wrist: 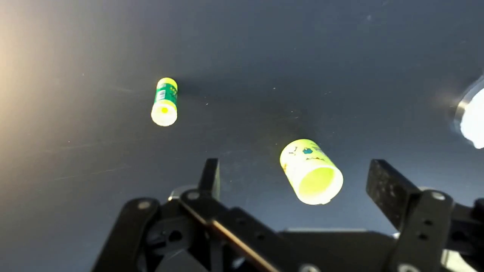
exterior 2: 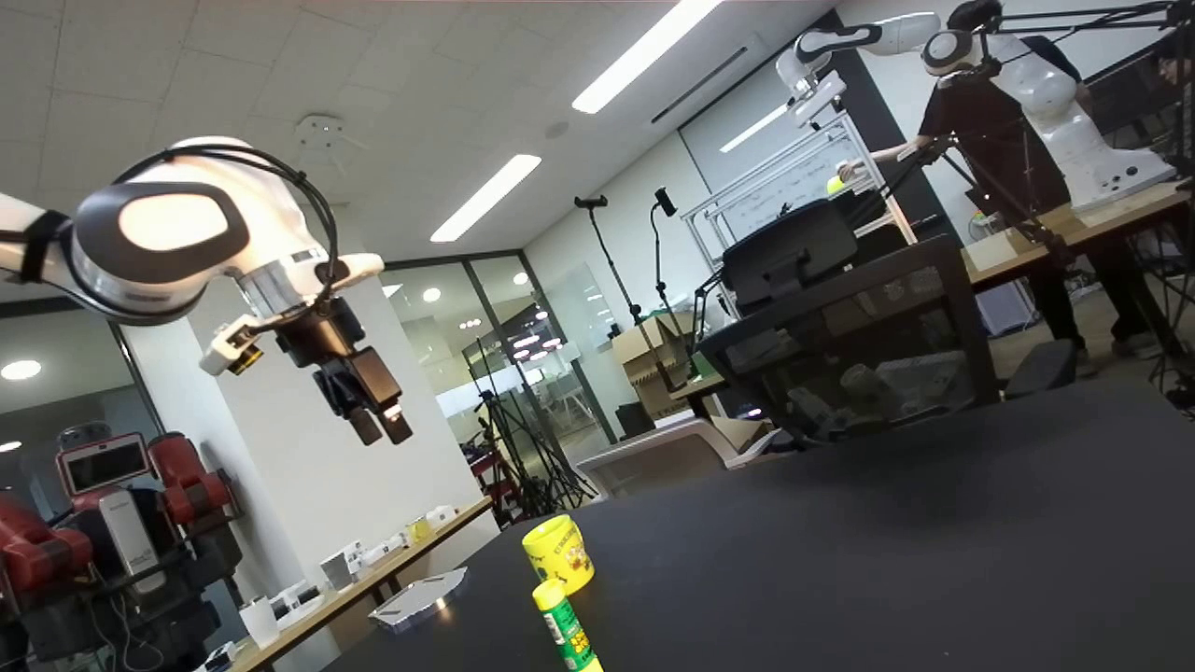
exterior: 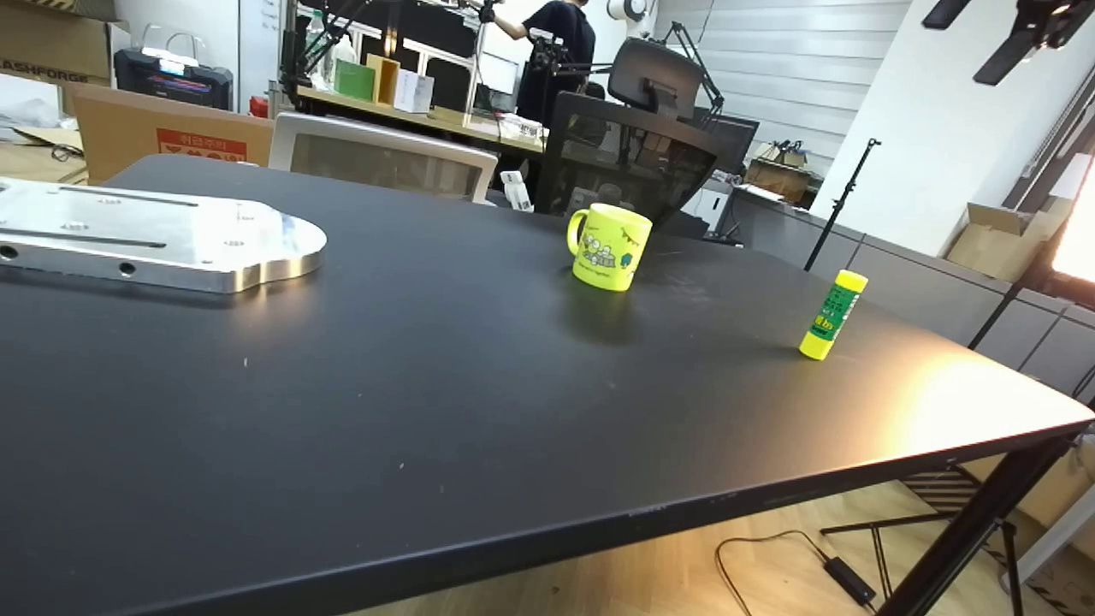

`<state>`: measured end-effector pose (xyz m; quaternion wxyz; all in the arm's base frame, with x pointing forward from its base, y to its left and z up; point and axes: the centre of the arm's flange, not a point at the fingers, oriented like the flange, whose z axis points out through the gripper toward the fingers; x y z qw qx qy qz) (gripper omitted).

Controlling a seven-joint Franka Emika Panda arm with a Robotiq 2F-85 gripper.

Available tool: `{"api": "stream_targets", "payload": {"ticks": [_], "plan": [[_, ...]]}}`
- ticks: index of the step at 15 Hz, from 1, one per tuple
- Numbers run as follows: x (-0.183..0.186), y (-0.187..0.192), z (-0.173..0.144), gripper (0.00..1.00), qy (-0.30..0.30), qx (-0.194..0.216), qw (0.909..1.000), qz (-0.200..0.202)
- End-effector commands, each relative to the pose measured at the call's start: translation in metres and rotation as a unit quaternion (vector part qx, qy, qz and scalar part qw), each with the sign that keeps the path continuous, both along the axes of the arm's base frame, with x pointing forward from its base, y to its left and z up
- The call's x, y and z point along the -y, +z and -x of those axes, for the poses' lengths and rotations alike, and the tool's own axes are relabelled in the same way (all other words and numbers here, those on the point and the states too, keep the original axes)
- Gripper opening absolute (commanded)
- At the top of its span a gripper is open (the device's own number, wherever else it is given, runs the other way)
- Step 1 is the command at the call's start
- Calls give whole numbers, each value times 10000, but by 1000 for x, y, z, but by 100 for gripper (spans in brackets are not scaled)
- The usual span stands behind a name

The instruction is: Put the glue inside the yellow mug

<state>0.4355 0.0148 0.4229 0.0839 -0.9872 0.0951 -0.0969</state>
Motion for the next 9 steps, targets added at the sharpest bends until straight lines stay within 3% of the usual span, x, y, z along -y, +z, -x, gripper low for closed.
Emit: {"api": "stream_targets", "payload": {"ticks": [1, 5, 9], "plan": [[14, -34, -57, 100, -638, -429, 9965, 340], [41, -80, -74, 100, -1174, -647, 9899, 453], [64, -115, -72, 100, -1543, -718, 9851, 262]]}}
